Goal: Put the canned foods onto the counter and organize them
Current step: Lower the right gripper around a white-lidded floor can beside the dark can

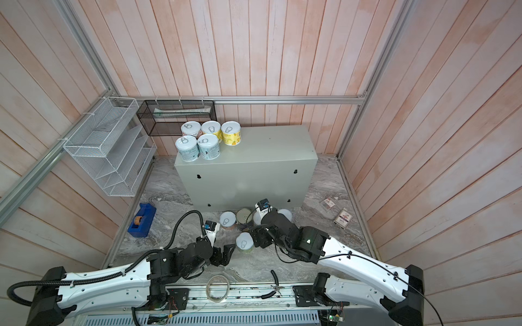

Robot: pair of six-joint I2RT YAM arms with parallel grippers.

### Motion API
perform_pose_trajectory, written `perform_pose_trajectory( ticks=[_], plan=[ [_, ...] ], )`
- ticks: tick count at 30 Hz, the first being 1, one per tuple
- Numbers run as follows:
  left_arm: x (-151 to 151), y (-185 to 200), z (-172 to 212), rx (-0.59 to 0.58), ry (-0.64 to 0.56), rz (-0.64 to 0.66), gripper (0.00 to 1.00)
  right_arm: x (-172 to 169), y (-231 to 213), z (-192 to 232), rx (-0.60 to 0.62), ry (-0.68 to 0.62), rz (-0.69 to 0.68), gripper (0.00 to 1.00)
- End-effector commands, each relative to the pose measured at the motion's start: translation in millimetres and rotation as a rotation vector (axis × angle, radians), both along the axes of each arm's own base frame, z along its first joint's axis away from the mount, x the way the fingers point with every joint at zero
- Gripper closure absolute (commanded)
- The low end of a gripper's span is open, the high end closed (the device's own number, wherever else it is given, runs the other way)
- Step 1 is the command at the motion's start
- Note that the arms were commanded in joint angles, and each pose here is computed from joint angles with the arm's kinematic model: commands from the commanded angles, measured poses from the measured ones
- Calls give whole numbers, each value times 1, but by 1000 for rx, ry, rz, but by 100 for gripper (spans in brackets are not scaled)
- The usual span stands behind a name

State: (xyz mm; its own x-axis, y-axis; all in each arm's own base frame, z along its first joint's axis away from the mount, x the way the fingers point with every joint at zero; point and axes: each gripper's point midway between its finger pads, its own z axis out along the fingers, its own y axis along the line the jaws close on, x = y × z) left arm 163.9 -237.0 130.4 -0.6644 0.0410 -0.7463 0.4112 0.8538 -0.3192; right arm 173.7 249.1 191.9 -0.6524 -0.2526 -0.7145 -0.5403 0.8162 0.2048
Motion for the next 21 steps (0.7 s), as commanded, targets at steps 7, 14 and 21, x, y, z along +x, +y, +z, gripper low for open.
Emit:
perform_pose_trajectory(
  ticks=[7,14,21],
  plan=[
    [-8,21,-7,-136,46,75,0,-21,26,-57,41,55,43,13],
    [-7,24,-8,-129,47,95,0,-18,37,-76,51,29,80,11],
    [-5,24,-10,-105,55,108,0,-11,44,-102,-54,22,97,10]
  ],
)
